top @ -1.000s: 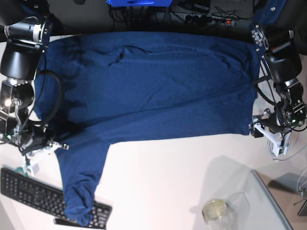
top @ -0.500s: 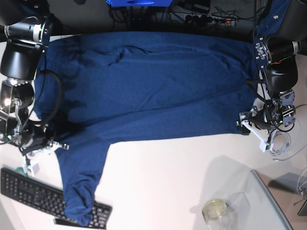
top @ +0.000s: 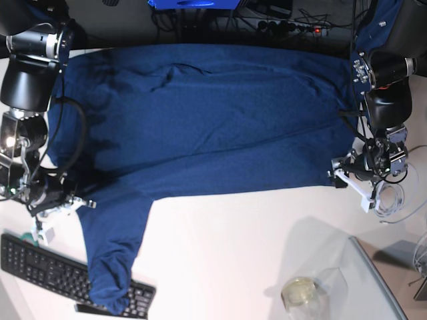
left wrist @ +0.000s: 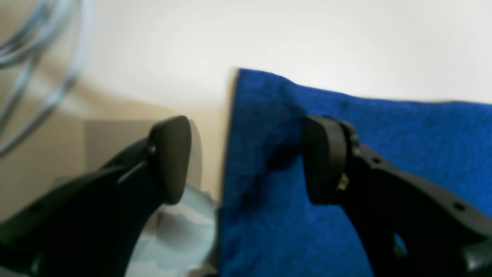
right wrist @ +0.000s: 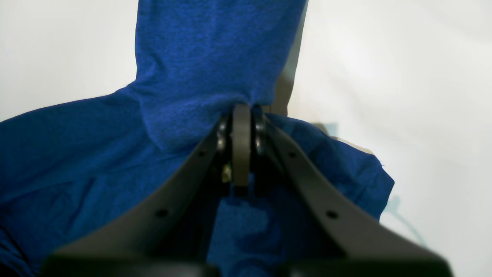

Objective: Layout the t-shirt on the table in an organized manner, then fold the t-shirt properly
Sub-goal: 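Hold both hem corners and pull them apart to straighten the hem, then lift both hem corners and fold the hem over toward the collar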

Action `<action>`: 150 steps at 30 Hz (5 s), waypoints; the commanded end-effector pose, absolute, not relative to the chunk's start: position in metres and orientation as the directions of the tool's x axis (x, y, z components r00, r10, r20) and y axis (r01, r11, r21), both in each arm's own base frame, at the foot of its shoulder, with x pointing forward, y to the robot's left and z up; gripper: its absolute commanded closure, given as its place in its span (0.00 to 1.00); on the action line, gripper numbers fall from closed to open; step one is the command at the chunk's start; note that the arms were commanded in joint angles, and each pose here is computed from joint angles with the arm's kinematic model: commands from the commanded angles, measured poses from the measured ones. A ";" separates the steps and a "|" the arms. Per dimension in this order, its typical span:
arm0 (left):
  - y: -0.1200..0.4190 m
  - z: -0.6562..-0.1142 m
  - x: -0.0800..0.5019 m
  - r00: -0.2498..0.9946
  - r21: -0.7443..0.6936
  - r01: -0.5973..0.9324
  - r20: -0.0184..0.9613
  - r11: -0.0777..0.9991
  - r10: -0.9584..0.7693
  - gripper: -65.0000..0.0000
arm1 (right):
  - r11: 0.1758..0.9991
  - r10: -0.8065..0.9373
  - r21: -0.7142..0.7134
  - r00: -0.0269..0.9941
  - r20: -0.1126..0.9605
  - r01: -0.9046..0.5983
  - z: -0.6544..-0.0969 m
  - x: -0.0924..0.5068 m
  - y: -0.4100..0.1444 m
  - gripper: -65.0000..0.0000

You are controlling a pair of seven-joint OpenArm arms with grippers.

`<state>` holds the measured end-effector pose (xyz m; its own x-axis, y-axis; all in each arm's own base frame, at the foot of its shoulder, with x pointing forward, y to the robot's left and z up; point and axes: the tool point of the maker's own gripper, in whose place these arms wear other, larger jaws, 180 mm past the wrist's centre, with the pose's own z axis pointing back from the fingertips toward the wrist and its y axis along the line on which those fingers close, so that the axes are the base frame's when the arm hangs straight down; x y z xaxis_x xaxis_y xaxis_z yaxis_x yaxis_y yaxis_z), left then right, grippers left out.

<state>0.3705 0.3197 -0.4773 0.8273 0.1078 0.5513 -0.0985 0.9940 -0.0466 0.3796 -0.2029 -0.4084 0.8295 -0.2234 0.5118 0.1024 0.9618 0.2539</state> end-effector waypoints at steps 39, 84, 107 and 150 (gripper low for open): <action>0.309 -0.388 0.480 0.588 -0.145 -0.103 0.789 0.984 0.177 1.00 | 0.961 -0.271 0.234 0.678 0.683 0.147 -0.378 0.439 -0.254 1.00; 0.312 -0.420 0.342 0.737 0.017 -0.014 0.676 1.000 -0.001 1.00 | 0.997 -0.052 0.080 0.868 0.494 0.014 -0.428 0.345 -0.232 1.00; 0.326 -0.414 0.334 0.725 0.024 -0.054 0.688 0.998 0.023 1.00 | 0.964 -0.261 0.165 0.872 0.413 0.210 -0.442 0.286 -0.228 1.00; 0.322 -0.418 0.287 0.760 0.088 -0.009 0.648 0.996 -0.050 1.00 | 0.951 -0.306 0.155 0.892 0.334 0.268 -0.455 0.249 -0.237 1.00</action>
